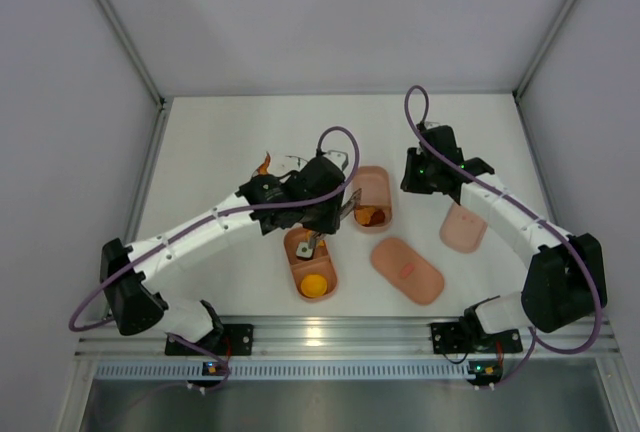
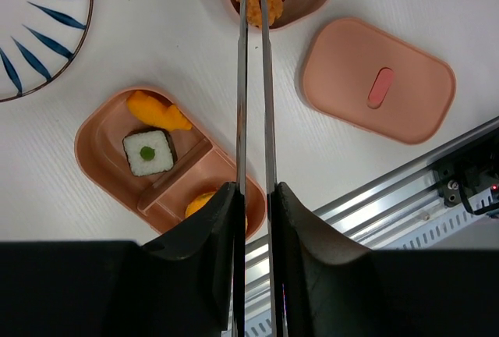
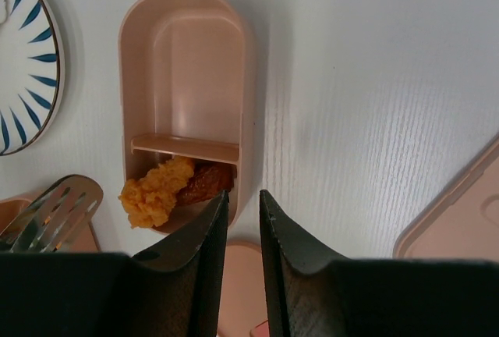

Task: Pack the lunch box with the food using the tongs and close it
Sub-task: Place the fake food in the packing box.

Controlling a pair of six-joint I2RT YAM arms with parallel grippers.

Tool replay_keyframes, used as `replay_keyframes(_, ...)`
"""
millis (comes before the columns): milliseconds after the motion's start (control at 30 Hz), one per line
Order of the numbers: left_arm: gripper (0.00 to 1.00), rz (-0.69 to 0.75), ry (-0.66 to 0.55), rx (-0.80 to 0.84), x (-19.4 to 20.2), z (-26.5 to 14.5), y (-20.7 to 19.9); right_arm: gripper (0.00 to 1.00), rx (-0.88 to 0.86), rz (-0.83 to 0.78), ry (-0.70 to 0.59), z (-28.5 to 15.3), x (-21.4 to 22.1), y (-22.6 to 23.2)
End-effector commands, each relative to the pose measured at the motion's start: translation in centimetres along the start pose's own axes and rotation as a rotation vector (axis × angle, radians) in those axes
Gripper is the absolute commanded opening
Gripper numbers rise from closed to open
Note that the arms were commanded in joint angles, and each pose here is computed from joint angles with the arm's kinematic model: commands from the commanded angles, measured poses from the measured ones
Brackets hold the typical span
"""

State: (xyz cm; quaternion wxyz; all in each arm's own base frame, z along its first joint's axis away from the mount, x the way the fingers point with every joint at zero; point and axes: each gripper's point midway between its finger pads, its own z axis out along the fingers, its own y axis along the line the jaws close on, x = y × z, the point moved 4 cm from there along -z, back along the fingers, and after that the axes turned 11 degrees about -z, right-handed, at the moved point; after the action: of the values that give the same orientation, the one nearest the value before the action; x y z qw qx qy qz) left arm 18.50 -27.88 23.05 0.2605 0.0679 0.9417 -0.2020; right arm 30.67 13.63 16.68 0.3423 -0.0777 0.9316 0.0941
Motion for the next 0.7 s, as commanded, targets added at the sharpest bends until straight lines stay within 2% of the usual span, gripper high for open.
replay_keyframes(0,0.29,-0.001,-0.024,0.013,-0.1,-1.9,-0.1,0.22,-0.016,-0.002,-0.058,0.0,-1.3,0.7)
replay_keyframes(667,0.22,0.007,0.037,-0.018,2.1,-1.4,0.5,0.22,0.032,0.001,0.004,3.6,-0.5,0.2)
